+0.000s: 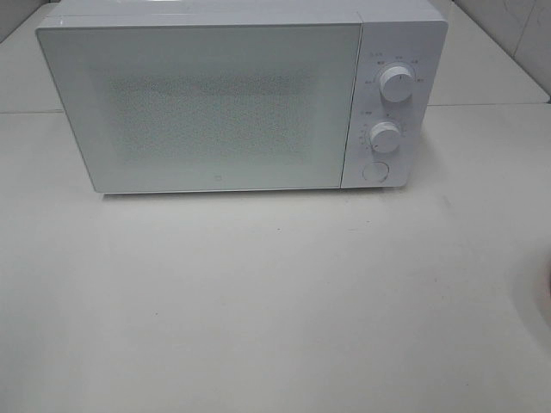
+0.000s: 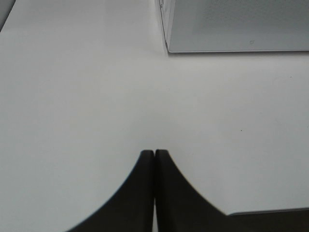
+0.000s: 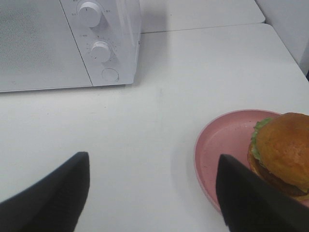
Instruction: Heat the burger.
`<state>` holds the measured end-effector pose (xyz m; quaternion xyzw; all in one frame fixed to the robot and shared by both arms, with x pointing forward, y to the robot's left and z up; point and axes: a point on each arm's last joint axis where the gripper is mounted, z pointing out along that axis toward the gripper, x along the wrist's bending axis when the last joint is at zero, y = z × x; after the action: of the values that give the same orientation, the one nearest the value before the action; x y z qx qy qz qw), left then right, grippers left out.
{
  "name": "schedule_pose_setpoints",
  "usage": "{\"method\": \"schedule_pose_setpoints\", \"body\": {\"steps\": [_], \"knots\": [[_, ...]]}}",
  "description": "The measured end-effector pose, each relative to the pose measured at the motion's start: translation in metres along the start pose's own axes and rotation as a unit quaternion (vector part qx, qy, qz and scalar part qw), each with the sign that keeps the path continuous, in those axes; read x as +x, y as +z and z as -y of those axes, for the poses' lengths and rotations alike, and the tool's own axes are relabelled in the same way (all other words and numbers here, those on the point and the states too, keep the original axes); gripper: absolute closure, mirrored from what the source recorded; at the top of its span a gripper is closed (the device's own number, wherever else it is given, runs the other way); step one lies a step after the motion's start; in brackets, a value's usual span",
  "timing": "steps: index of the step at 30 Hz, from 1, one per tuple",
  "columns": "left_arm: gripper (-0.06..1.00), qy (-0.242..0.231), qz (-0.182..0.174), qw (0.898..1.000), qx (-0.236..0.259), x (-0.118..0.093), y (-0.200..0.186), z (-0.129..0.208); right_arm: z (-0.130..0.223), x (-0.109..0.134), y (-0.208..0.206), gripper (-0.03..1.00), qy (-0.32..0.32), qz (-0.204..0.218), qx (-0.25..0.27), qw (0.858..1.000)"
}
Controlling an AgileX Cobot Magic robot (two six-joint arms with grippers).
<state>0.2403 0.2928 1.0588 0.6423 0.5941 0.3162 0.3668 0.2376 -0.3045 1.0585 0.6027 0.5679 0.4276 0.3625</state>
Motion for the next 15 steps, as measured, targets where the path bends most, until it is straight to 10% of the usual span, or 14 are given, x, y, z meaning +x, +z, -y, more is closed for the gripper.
{"method": "schedule_pose_setpoints", "body": {"steps": [15], "knots": [[0.83,-0.002,0.004,0.999,-0.040,-0.002,-0.011,0.008,0.000,0.000,0.000,0.26,0.000,0.000,0.000,1.000]]}}
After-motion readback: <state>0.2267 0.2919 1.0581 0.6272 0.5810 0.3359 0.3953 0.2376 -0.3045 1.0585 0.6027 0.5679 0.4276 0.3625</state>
